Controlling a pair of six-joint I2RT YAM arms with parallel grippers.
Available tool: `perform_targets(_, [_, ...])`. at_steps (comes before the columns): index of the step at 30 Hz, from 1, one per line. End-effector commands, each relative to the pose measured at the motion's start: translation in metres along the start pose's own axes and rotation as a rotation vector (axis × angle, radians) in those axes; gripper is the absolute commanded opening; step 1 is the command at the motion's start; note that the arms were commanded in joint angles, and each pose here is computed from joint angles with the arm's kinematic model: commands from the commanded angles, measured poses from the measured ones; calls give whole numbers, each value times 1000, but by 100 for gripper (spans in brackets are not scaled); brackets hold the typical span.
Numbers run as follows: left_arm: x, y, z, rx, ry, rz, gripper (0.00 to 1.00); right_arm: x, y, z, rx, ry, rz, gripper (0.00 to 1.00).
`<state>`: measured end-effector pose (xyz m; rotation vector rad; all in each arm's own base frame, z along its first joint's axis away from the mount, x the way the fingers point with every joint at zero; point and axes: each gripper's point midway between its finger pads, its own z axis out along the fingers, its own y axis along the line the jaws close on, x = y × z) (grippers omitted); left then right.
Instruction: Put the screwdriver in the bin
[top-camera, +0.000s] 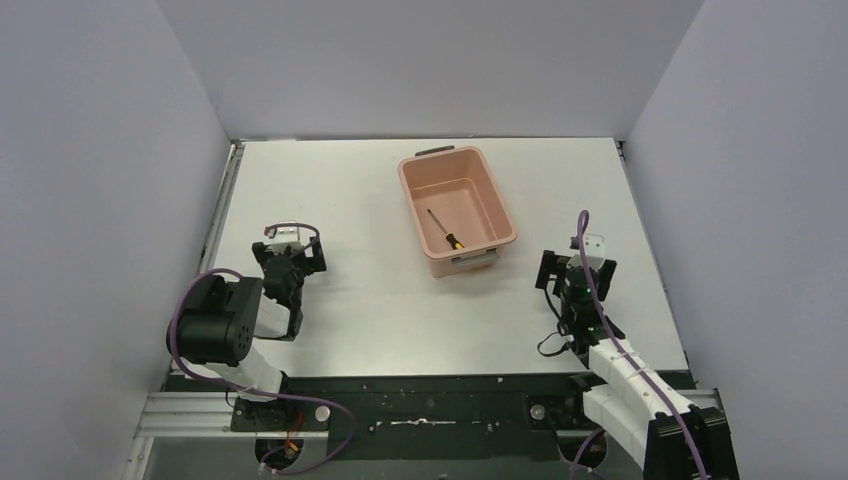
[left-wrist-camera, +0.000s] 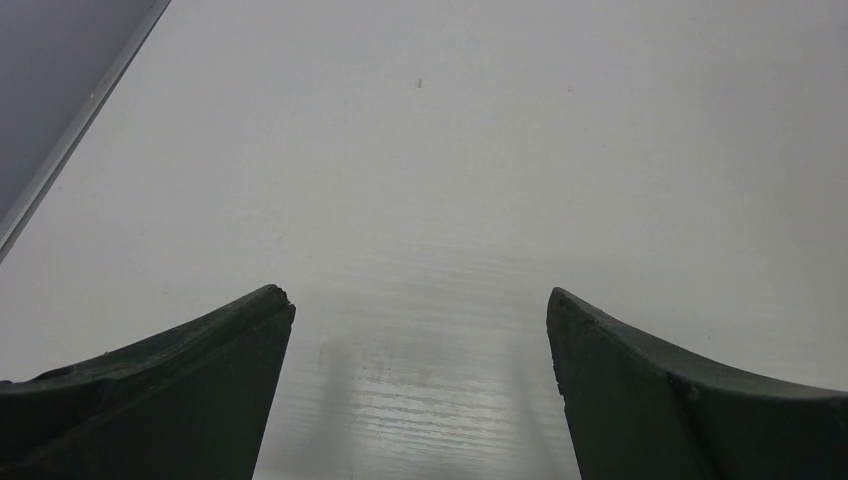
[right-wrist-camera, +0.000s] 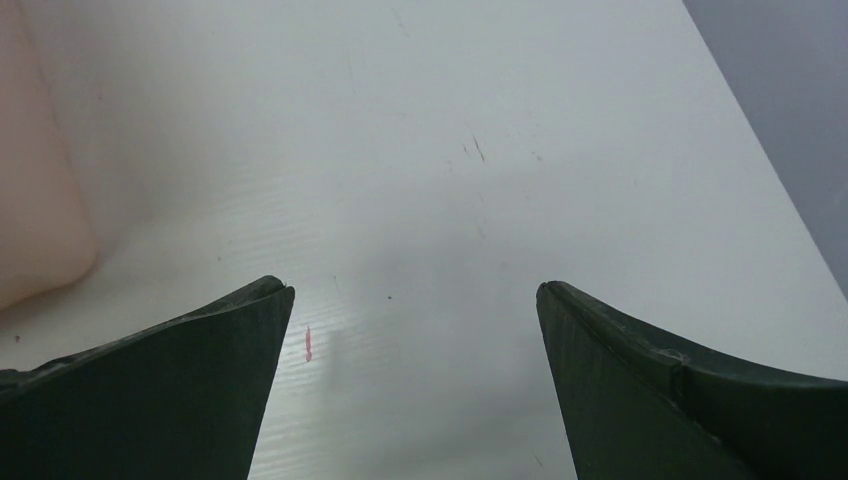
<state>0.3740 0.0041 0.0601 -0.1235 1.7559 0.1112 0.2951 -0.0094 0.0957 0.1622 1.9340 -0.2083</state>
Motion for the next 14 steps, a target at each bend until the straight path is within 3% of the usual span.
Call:
perform_targets(1, [-14,0,3,7,-47,-4,97,-39,0,-1,-5,-222,121,100])
perform_targets(14, [-14,-1,3,10,-45,-4,97,-37,0,-3,-12,-231,113,100])
